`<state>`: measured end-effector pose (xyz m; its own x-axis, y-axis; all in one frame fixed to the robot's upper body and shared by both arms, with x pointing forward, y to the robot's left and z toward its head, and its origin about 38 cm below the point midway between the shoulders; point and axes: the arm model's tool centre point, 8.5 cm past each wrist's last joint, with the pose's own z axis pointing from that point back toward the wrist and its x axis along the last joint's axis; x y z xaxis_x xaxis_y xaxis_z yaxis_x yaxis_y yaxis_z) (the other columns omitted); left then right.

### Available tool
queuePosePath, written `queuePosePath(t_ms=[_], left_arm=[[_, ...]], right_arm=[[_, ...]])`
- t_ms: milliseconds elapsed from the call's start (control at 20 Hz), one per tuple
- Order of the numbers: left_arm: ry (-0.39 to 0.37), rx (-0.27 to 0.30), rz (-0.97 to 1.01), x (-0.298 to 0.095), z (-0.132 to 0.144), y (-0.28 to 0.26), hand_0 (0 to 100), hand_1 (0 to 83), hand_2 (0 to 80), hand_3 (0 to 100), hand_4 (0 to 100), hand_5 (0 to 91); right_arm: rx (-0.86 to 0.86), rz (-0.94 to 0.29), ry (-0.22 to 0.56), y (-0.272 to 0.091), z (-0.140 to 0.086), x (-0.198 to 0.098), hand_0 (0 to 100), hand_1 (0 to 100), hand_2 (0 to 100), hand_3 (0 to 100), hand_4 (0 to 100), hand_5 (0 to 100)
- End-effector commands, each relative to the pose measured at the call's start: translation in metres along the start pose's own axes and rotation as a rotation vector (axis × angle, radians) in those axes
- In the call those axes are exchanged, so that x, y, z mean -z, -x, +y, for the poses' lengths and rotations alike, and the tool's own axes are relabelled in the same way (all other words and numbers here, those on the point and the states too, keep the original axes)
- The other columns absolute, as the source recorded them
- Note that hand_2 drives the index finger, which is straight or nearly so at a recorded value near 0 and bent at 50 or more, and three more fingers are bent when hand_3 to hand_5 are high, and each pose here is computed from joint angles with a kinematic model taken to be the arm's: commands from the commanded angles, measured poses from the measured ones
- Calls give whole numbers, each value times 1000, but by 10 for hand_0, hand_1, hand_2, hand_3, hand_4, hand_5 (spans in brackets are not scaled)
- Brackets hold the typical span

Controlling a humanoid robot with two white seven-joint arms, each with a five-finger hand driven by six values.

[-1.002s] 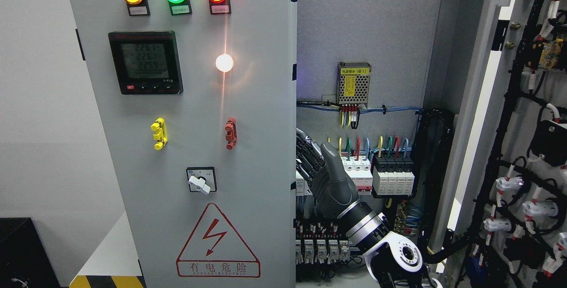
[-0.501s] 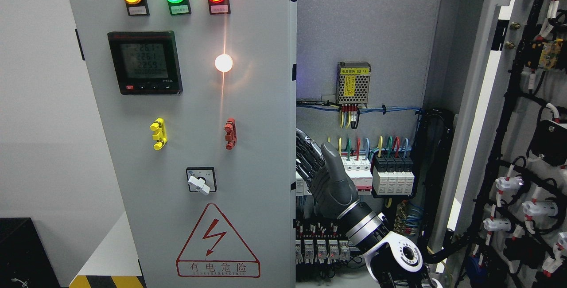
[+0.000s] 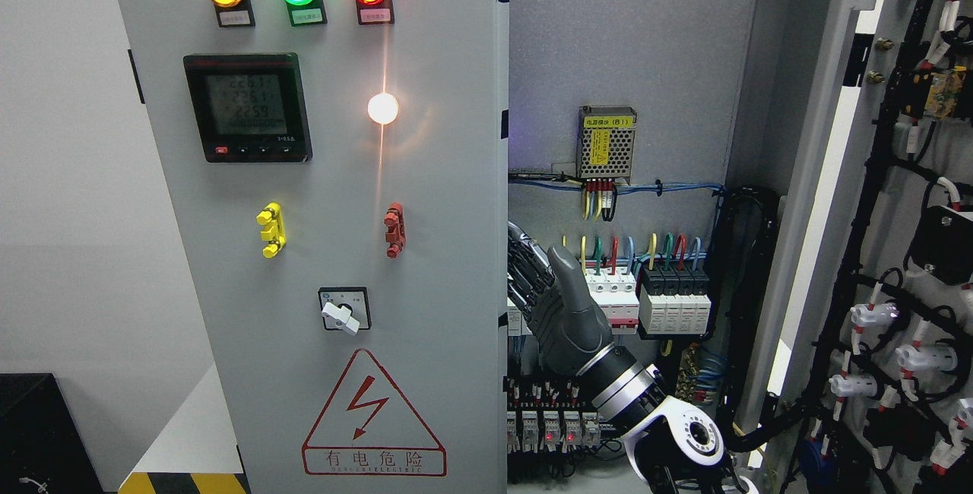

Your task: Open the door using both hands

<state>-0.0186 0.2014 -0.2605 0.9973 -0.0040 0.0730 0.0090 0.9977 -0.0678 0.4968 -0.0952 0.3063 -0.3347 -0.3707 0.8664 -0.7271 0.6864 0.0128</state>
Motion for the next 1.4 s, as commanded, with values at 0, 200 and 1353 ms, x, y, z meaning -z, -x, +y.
queuePosePath(t_ms=[0, 200, 1353], left_arm=[[-1, 1, -4, 0, 0, -2, 0, 0, 0, 0, 0, 0], [-1, 1, -4, 0, 0, -2, 0, 0, 0, 0, 0, 0], [-1, 1, -4, 0, 0, -2, 0, 0, 0, 0, 0, 0]], right_arm=[[-1, -1, -12, -1, 2, 1, 193, 0, 0, 0, 0, 0], [-2, 0, -13, -1, 1, 1, 193, 0, 0, 0, 0, 0], [34, -34, -47, -3, 9, -5, 193, 0, 0, 0, 0, 0]])
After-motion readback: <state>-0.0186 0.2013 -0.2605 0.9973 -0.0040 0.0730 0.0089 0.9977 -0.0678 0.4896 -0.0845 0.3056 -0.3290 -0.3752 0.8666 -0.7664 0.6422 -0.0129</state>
